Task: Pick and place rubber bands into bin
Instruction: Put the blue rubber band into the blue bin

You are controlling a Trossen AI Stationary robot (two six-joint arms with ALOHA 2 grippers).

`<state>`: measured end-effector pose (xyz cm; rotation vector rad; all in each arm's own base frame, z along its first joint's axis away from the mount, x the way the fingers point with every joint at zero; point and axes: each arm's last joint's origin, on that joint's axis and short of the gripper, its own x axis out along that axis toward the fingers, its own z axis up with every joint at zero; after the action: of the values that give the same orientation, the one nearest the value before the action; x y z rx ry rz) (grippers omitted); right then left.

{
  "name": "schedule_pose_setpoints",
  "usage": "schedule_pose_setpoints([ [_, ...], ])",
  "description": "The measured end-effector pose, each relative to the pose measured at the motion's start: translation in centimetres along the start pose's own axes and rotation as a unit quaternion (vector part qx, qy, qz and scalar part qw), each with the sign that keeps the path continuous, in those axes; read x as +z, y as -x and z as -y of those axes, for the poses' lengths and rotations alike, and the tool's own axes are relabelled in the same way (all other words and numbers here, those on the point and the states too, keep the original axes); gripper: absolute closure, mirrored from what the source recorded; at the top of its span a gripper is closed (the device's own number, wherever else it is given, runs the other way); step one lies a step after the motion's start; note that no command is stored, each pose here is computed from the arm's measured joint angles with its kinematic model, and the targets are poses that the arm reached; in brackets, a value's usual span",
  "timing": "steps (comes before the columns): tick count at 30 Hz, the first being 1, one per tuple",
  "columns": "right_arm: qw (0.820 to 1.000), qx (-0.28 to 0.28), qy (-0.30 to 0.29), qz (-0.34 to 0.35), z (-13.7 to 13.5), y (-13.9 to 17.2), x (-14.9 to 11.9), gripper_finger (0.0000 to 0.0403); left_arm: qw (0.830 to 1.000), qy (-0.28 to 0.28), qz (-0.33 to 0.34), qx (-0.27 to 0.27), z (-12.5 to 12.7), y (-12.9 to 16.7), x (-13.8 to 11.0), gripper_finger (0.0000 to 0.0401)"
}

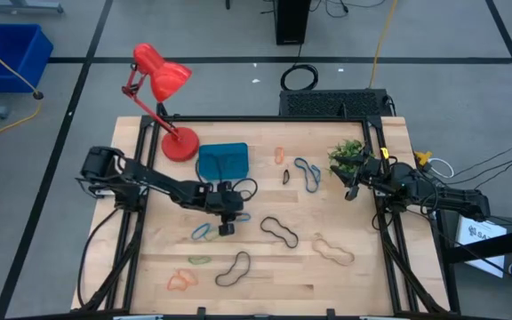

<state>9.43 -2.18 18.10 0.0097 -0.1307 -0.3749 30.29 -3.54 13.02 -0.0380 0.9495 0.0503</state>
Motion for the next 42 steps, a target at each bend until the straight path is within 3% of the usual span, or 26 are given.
schedule_pose_setpoints([
  [8, 1.0, 0.0, 0.0, 0.0, 0.0, 0.0, 0.0, 0.0234, 1.0, -0.002, -0.019, 0.007, 0.0, -1.2, -0.6, 0.0308],
  [42, 1.0, 0.0, 0.0, 0.0, 0.0, 0.0, 0.0, 0.0234, 1.0, 0.002, -0.027, 0.008, 0.0, -1.4, -0.8, 0.0309],
])
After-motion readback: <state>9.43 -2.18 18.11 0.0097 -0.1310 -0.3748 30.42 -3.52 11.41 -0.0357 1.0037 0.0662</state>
